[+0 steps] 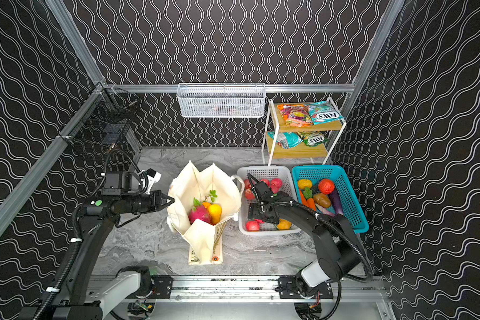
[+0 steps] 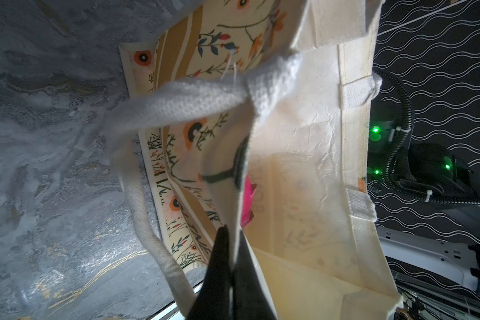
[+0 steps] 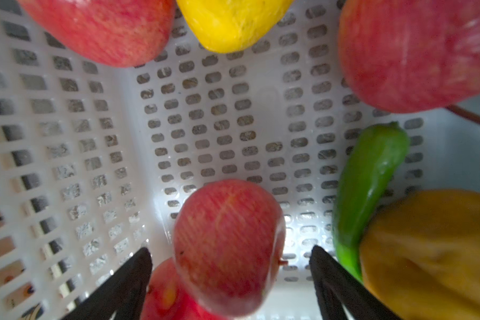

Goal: Place the food into the grocery bag and tie it
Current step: 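Lower the right gripper onto a red apple in the basket and grasp it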

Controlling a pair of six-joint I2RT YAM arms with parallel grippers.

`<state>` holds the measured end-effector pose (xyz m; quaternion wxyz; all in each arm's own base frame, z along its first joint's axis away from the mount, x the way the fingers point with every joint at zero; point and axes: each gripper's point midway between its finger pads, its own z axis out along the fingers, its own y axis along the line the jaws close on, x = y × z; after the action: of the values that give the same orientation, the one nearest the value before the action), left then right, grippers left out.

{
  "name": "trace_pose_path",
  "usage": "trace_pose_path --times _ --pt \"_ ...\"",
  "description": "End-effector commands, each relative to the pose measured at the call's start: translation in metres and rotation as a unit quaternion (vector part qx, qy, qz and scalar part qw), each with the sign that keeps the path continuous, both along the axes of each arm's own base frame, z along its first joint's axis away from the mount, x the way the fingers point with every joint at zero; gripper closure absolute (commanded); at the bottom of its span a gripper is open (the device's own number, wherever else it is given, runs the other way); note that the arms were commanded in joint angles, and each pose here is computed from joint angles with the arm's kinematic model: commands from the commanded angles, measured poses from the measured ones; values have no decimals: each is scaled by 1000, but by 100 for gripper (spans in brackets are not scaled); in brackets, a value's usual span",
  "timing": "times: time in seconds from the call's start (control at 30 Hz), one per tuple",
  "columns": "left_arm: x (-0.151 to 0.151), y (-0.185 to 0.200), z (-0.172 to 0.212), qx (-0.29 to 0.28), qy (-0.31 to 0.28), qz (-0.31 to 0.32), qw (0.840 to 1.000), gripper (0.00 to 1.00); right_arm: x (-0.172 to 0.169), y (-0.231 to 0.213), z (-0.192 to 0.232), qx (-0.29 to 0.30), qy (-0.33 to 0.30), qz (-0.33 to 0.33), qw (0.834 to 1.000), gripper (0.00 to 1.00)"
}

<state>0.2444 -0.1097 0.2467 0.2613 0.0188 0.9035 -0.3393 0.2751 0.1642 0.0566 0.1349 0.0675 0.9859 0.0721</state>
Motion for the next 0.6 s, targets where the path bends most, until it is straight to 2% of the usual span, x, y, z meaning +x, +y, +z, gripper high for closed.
trace_pose_path --times 0.0,0.27,0.57 --pt "-1 -2 0 -2 -3 -8 1000 100 6 4 -2 9 -6 -11 1000 10" --pt "-1 -2 3 -1 -6 -9 1000 100 12 6 -9 5 -3 -17 1000 16" --pt "-2 -1 5 -1 -8 -8 1000 100 10 4 -14 1 2 -18 1000 31"
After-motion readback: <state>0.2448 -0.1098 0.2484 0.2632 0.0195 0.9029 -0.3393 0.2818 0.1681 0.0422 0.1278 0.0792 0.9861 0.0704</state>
